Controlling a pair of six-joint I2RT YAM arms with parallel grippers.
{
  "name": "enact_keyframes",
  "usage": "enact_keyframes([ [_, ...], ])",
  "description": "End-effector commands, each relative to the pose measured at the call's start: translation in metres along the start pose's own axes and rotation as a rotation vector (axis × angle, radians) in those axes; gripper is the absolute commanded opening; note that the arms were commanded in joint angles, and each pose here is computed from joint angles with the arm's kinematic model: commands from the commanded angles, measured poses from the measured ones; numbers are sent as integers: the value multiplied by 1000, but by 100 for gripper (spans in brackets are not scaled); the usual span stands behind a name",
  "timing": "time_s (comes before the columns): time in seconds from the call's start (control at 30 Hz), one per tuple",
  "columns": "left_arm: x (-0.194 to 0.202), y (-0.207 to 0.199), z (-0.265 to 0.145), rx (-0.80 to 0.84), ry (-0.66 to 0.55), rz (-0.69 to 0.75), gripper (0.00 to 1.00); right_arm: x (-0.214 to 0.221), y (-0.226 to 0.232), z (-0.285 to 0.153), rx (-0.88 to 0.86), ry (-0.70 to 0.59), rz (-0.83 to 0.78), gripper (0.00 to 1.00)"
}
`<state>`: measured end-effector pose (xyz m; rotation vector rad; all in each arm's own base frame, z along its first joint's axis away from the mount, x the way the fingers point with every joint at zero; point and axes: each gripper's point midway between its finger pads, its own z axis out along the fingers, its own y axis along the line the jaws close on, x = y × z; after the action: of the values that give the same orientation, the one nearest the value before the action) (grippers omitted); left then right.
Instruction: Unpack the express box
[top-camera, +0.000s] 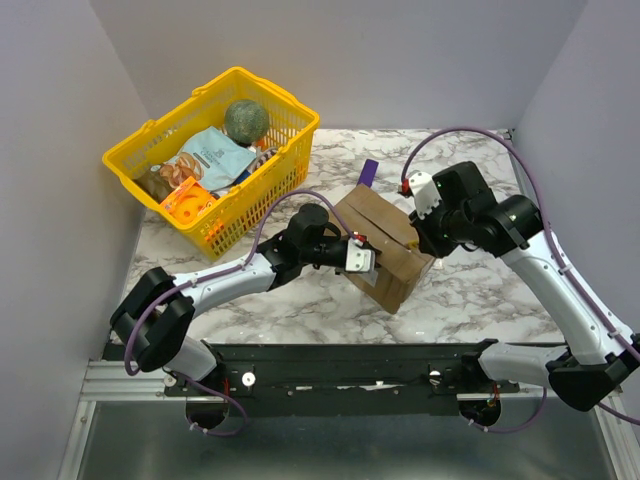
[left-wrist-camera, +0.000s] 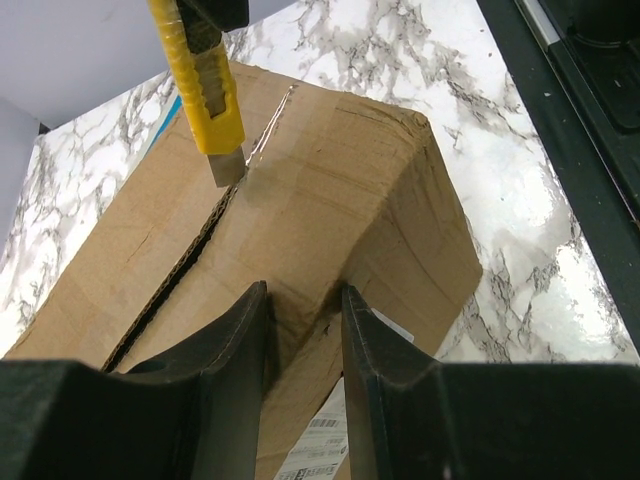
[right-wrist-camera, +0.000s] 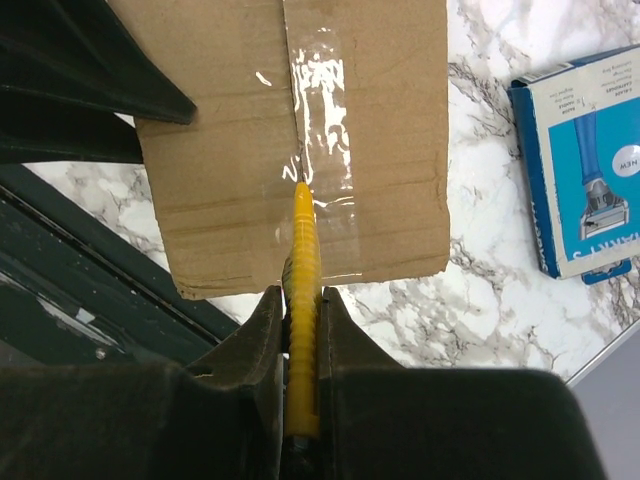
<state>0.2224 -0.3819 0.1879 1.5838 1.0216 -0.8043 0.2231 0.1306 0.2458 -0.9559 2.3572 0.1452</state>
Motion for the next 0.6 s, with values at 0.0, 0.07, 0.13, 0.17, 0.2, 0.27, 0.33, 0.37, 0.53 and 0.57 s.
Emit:
enact_keyframes([
  [0.0,65,-4,-13,-85,215,-152,7,42,0,-14,-18,175,-38,1],
  [0.07,67,0,-13,-104,222,-148,6,45,-2,-16,-13,182,-39,0],
  [0.13,70,2,-15,-120,236,-146,4,47,-2,-20,-14,183,-45,0],
  [0.17,71,3,-16,-124,238,-143,4,49,-2,-21,-13,188,-43,0],
  [0.2,72,3,-16,-125,239,-141,4,49,-3,-23,-13,187,-41,1],
  [0.27,72,3,-17,-124,240,-133,3,53,-4,-25,-14,196,-39,0],
  [0.33,73,0,-18,-117,243,-130,3,56,-5,-27,-12,204,-42,0],
  [0.37,73,0,-18,-116,243,-128,3,57,-7,-28,-5,210,-37,0],
  [0.53,77,-1,-18,-114,254,-132,2,60,-12,-35,-3,217,-30,1],
  [0.57,77,-1,-18,-116,254,-131,2,60,-12,-37,0,214,-28,0],
])
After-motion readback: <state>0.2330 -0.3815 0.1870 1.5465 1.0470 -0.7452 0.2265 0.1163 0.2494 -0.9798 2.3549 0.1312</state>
